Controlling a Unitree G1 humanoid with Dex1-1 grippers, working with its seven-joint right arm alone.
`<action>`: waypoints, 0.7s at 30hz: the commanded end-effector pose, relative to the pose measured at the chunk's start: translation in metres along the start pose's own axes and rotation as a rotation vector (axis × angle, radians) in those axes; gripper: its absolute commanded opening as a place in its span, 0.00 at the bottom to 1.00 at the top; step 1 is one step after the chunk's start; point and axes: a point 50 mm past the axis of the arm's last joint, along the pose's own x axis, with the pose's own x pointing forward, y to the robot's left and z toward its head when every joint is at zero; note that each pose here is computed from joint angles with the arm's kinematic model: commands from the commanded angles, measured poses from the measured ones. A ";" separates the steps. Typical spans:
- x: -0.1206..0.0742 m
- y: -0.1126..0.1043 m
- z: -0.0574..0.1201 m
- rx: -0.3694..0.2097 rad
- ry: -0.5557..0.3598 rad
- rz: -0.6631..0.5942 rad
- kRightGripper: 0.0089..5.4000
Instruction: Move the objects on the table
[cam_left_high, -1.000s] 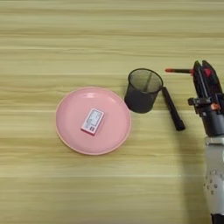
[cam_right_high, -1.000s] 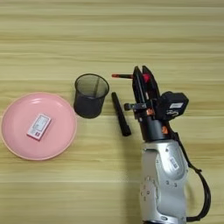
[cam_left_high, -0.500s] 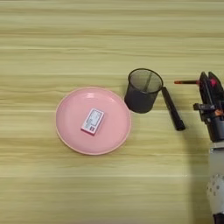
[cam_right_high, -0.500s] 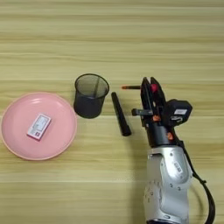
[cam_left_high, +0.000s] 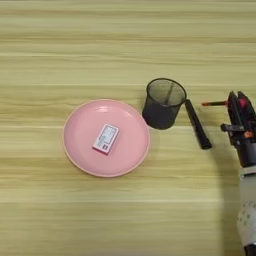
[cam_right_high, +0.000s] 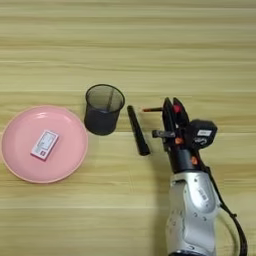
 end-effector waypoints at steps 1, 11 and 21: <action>0.009 -0.004 0.014 -0.056 -0.060 0.017 0.10; -0.004 -0.008 -0.001 -0.071 0.041 0.007 0.10; -0.024 -0.012 -0.019 -0.052 0.164 -0.020 0.10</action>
